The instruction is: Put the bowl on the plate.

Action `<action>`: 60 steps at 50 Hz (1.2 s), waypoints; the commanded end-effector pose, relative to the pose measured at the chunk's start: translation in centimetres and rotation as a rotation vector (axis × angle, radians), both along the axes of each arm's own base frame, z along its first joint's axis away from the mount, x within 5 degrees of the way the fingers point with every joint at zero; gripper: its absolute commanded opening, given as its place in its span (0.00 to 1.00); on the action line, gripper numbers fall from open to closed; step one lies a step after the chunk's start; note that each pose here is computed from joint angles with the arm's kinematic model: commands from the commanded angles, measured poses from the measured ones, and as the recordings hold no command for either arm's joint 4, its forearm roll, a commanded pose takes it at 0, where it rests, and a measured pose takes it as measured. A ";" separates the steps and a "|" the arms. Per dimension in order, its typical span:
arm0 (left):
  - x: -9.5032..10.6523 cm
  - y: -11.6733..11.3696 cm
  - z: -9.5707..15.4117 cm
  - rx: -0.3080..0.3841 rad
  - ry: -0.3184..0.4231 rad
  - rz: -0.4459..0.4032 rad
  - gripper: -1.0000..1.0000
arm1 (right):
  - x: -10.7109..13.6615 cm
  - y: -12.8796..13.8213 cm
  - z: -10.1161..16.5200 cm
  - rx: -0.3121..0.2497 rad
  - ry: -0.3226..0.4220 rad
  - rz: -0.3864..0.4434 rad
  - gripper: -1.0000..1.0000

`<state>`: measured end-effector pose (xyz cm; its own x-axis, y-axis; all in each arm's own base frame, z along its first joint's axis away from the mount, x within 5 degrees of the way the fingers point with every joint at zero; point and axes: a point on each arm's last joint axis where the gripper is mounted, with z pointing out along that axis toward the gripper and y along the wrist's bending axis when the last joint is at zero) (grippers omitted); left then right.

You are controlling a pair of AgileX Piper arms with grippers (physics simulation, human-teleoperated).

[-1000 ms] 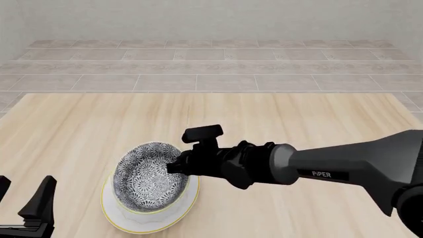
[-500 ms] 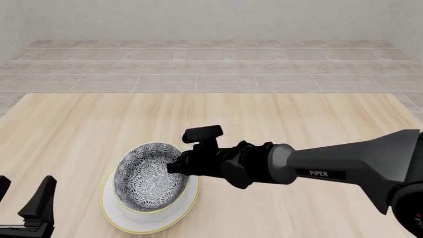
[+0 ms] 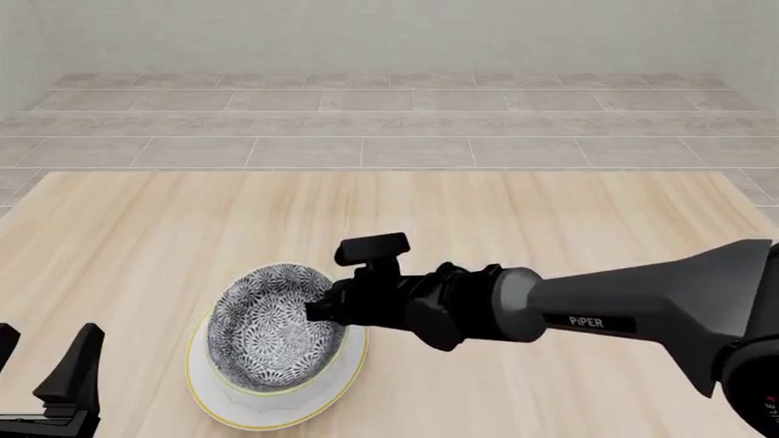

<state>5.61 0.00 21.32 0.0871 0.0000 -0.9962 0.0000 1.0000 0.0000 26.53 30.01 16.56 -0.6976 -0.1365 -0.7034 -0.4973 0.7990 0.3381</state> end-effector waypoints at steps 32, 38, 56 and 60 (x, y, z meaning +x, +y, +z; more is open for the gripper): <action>0.0 0.0 0.0 0.000 0.000 0.000 1.00 | 0.0 0.0 0.5 0.030 0.003 -0.018 1.00; 0.0 0.0 0.0 0.000 0.000 0.000 1.00 | 0.0 0.0 0.5 0.029 0.003 -0.018 1.00; 0.0 0.0 0.0 0.000 0.000 0.000 1.00 | 0.3 -1.0 2.3 0.038 -0.035 -0.025 1.00; 0.0 0.0 0.0 0.000 0.000 0.000 1.00 | 0.0 -1.6 3.5 0.048 -0.055 -0.024 1.00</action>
